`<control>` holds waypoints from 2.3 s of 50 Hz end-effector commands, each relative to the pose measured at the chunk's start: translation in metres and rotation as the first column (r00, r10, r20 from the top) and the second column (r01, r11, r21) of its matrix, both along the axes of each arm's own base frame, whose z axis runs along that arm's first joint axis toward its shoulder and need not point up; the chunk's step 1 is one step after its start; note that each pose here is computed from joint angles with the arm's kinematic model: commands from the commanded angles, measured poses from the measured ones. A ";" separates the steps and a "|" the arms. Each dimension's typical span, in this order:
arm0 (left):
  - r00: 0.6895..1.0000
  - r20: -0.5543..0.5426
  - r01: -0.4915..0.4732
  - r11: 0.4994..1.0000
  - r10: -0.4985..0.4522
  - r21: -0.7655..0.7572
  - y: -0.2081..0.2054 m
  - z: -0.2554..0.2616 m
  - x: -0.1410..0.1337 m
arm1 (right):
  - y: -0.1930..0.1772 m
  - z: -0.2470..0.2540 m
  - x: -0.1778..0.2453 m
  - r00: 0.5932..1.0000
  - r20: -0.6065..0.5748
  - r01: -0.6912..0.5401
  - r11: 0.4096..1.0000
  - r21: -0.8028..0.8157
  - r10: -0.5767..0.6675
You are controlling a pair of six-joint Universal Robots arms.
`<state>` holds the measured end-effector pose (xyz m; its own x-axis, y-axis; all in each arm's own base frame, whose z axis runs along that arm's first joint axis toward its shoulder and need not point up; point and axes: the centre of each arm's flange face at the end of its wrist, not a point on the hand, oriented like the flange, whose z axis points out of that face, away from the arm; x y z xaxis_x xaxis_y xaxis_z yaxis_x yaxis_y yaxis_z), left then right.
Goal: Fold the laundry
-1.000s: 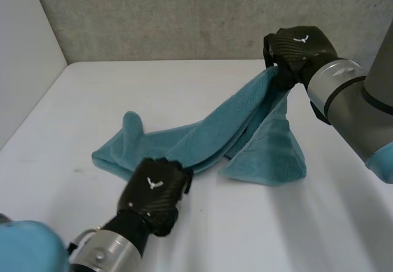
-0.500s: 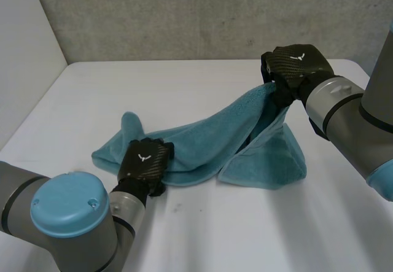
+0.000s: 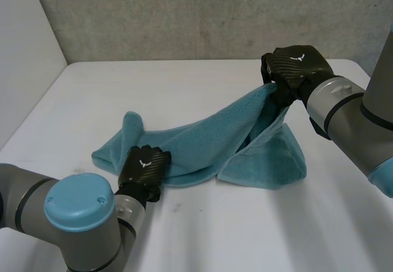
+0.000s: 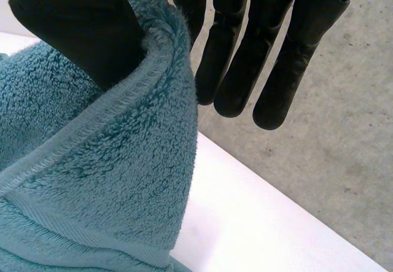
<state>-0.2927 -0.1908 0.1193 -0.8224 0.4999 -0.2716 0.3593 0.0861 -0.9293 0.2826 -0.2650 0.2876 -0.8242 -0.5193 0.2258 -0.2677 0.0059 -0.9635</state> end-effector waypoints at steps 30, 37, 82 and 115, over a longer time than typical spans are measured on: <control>0.997 0.020 -0.073 0.976 0.078 -0.205 -0.039 0.032 0.014 | -0.022 -0.007 -0.012 0.999 -0.013 0.053 0.999 0.011 -0.052; 0.985 -0.162 -0.116 0.909 0.055 -0.400 -0.027 0.130 0.020 | -0.018 0.034 -0.029 0.995 -0.057 0.077 0.994 -0.074 -0.082; 0.922 -0.386 -0.346 0.529 0.038 -0.775 -0.172 0.300 0.040 | -0.092 0.118 -0.021 0.972 0.045 0.214 0.794 -0.570 -0.229; 0.951 -0.205 -0.291 0.898 0.233 -0.329 -0.139 0.088 0.074 | -0.081 -0.128 -0.044 0.993 -0.032 0.120 0.938 0.325 -0.115</control>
